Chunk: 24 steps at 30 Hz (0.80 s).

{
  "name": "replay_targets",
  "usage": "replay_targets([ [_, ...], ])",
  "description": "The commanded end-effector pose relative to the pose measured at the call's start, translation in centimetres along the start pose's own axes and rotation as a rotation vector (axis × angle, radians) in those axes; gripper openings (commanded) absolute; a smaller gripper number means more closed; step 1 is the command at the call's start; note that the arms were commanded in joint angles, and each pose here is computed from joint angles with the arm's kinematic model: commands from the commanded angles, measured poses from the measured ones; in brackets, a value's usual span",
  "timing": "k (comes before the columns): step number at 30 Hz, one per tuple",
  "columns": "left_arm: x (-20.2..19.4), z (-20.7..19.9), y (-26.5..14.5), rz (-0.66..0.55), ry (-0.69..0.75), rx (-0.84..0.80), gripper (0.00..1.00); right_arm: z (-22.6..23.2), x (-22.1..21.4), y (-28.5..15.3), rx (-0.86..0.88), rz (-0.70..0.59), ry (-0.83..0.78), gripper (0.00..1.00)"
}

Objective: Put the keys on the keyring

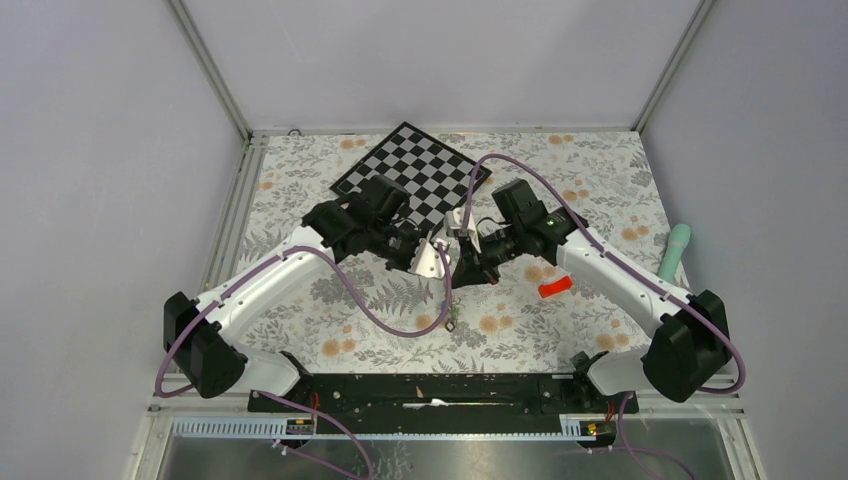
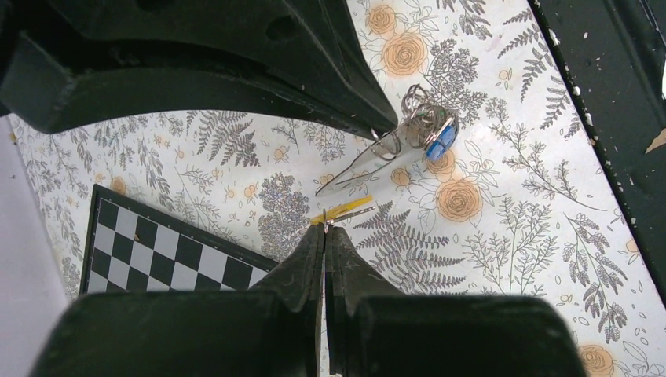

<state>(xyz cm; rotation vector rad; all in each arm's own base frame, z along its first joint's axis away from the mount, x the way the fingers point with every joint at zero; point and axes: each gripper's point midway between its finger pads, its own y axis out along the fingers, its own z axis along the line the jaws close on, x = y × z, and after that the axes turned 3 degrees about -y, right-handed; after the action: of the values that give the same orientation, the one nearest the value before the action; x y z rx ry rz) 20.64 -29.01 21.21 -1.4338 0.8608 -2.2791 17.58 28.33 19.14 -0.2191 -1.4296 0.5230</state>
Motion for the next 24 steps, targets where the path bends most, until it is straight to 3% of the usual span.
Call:
replay_targets([
  [1,0.4,-0.1,-0.4,-0.002,0.059,0.005,0.0,0.3,1.3,0.4,0.03,-0.024,-0.042,0.0],
  [24,1.6,-1.5,1.2,-0.054,0.065,-0.028,0.0,-0.2,2.2,1.5,0.075,-0.069,0.003,0.0],
])
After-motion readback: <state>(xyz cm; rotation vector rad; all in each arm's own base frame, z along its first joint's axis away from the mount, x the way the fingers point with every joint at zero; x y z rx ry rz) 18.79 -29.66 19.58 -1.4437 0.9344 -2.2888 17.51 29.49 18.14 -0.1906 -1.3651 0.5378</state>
